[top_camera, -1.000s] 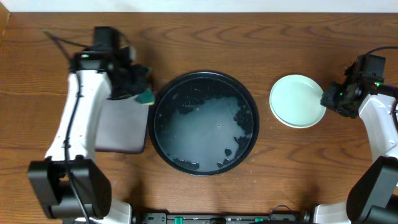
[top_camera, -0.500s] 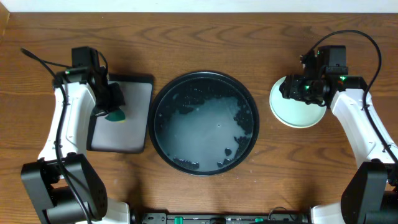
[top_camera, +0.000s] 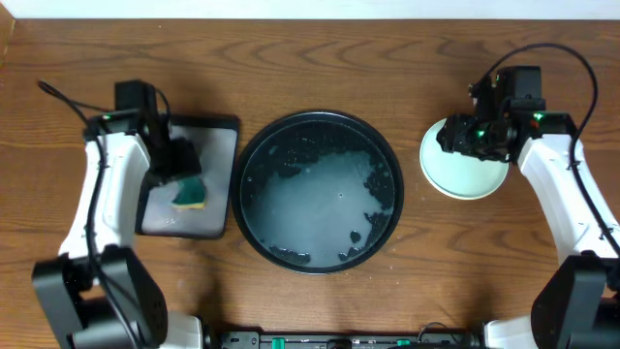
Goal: Clean dirty plates on tray and stack at the side
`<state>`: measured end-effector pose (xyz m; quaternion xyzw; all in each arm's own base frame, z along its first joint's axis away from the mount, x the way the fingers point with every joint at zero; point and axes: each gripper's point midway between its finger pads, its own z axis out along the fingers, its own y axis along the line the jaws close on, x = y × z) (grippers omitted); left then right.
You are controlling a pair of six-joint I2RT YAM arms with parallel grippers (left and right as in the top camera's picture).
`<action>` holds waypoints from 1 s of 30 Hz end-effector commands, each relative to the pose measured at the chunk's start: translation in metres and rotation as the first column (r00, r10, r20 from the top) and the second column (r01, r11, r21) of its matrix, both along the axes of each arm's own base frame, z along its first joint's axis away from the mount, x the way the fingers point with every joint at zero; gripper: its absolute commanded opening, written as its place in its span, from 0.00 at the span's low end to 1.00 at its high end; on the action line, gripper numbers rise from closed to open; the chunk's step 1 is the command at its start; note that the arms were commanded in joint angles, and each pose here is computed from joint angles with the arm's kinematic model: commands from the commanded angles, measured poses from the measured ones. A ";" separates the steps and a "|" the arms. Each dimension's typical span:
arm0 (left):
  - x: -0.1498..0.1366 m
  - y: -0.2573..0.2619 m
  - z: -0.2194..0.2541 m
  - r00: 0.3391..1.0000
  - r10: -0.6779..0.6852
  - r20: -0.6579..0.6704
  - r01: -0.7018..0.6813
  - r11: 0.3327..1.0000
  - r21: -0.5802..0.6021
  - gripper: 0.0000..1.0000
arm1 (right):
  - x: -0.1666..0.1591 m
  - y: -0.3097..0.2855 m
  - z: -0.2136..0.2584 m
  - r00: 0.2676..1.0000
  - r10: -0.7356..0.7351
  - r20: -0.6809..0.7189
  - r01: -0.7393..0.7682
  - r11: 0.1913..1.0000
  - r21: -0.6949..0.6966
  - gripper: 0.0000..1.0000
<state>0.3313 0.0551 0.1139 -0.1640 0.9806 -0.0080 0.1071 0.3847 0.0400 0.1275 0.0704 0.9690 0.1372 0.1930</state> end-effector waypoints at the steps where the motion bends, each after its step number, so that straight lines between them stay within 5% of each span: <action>1: 0.018 -0.018 0.083 0.965 -0.037 0.259 0.053 0.997 -0.054 0.73 | 0.015 0.002 0.040 0.997 0.020 0.070 -0.020 1.000 -0.006 0.64; 6: 0.006 -0.022 0.120 0.930 -0.046 0.365 0.065 0.997 -0.039 0.73 | 0.018 0.002 0.092 0.993 0.019 0.113 -0.019 1.000 -0.006 0.78; 7: 0.005 -0.022 0.125 0.924 -0.047 0.378 0.065 0.997 -0.036 0.73 | 0.018 0.003 0.103 0.992 0.020 0.123 -0.020 1.000 -0.005 0.98; 15: 0.000 -0.023 0.134 0.913 -0.049 0.406 0.067 0.997 -0.029 0.74 | 0.013 0.013 0.200 0.959 0.046 0.281 -0.061 0.997 0.043 0.99; 30: 0.000 -0.023 0.134 0.913 -0.049 0.405 0.067 0.997 -0.029 0.74 | 0.011 0.009 0.197 0.962 0.038 0.269 -0.045 0.999 0.020 0.99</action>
